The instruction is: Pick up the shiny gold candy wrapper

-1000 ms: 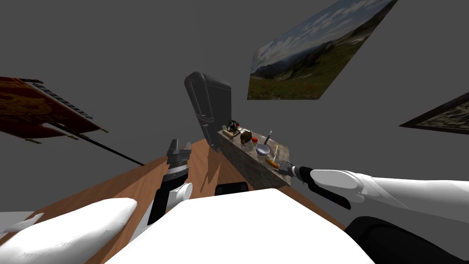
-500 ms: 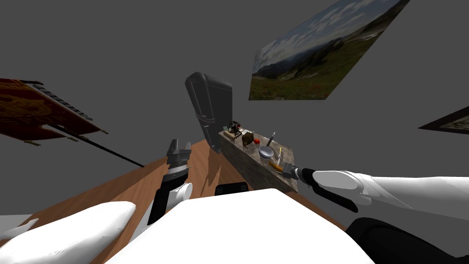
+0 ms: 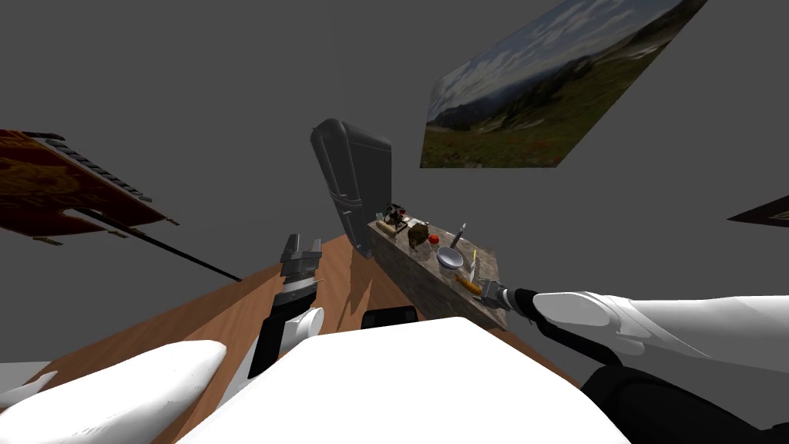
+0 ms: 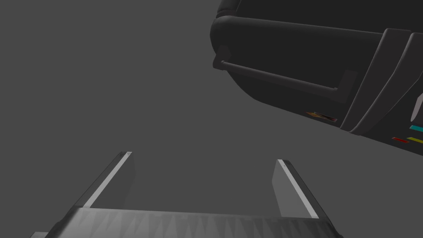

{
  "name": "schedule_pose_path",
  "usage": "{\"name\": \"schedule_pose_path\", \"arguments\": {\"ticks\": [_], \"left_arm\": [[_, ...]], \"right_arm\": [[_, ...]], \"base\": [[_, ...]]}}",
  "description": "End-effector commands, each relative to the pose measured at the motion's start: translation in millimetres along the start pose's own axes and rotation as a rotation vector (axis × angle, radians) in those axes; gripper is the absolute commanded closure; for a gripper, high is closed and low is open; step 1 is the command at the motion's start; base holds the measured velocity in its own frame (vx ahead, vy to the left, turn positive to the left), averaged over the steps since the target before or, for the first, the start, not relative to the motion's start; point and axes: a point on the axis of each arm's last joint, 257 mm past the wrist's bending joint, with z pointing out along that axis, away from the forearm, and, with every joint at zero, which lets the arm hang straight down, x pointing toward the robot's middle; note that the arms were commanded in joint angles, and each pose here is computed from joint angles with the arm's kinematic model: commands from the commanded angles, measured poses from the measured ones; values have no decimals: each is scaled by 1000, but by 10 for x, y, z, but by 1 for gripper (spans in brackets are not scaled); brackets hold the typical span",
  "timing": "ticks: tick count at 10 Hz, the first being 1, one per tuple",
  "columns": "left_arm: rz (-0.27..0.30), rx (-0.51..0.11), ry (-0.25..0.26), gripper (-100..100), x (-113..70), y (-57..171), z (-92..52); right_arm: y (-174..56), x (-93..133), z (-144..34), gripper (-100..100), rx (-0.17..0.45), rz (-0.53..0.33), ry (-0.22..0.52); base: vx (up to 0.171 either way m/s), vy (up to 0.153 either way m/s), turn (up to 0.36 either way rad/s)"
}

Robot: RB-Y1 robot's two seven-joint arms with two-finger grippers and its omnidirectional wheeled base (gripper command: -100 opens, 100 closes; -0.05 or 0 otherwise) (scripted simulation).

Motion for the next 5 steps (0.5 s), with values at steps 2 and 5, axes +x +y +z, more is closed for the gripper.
{"name": "schedule_pose_path", "arguments": {"ticks": [2, 5], "left_arm": [[0, 0, 0, 0, 0, 0, 0], [0, 0, 0, 0, 1, 0, 1]], "right_arm": [[46, 82, 1, -100, -7, 13, 14], [109, 276, -30, -100, 8, 48, 29]], "base": [[18, 1, 1], [1, -2, 142]]}}
